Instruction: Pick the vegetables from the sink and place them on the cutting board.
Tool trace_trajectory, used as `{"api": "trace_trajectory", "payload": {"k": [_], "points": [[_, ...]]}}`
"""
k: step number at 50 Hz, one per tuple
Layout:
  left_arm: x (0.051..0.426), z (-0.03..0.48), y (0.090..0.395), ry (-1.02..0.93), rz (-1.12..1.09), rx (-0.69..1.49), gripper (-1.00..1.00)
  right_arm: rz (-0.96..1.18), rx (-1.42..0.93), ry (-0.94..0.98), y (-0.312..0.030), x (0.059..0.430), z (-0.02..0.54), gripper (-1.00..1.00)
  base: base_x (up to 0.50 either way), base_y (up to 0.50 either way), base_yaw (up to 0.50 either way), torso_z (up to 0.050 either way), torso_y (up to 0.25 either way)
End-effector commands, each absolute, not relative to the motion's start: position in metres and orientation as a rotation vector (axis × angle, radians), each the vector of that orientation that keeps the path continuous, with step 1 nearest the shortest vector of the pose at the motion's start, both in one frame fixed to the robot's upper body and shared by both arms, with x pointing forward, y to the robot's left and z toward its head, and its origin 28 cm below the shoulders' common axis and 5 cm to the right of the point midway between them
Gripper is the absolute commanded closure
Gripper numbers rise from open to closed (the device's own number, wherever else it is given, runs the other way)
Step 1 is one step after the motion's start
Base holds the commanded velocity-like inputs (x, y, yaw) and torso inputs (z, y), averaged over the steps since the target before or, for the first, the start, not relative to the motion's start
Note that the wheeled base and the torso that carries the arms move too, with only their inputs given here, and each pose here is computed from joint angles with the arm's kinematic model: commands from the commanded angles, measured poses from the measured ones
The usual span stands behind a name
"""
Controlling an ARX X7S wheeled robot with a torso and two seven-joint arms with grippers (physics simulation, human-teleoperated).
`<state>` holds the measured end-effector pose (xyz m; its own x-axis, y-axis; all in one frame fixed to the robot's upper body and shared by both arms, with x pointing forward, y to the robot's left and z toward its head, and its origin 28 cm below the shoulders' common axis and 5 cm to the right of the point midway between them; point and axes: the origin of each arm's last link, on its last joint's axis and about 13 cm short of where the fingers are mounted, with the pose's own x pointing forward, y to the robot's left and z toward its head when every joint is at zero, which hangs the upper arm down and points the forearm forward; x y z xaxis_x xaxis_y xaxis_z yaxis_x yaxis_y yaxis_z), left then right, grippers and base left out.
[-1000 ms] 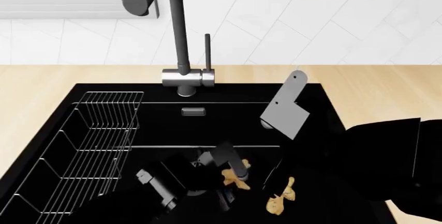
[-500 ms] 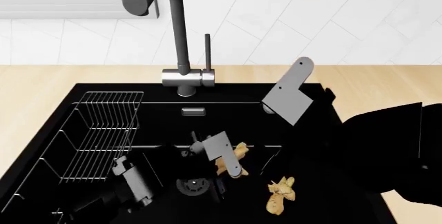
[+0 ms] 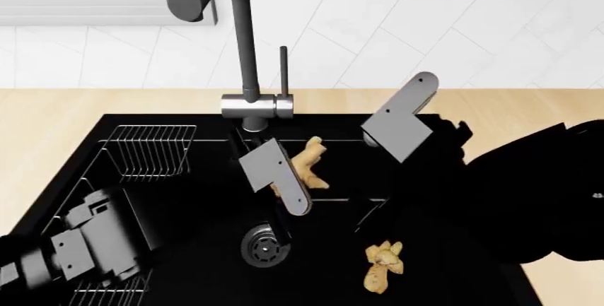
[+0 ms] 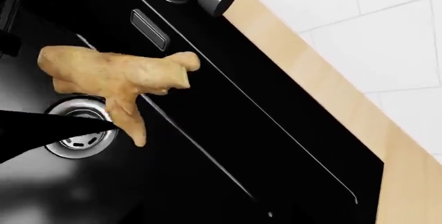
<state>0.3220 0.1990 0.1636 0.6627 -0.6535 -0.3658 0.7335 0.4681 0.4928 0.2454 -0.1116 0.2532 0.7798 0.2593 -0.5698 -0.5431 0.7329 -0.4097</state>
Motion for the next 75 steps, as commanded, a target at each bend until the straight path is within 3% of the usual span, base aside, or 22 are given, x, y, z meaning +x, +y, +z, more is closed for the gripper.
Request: {"api": "trace_trajectory", "payload": {"k": [1, 25, 50, 75], "points": [[0.312, 0.190, 0.211, 0.006, -0.702, 0.681, 1.00, 0.426, -0.536, 0.558, -0.103, 0.240, 0.259, -1.00, 0.00, 0.00, 0.00, 0.000, 0.000], [0.299, 0.212, 0.221, -0.104, -0.572, 0.670, 1.00, 0.389, -0.269, 0.740, -0.077, 0.253, 0.240, -1.00, 0.00, 0.00, 0.00, 0.000, 0.000], [0.298, 0.209, 0.222, -0.192, -0.560, 0.670, 1.00, 0.258, -0.105, 0.806, -0.082, 0.278, 0.204, -1.00, 0.00, 0.00, 0.00, 0.000, 0.000], [0.299, 0.208, 0.223, -0.189, -0.514, 0.640, 1.00, 0.172, -0.065, 0.899, -0.092, 0.269, 0.182, -1.00, 0.00, 0.00, 0.00, 0.000, 0.000]]}}
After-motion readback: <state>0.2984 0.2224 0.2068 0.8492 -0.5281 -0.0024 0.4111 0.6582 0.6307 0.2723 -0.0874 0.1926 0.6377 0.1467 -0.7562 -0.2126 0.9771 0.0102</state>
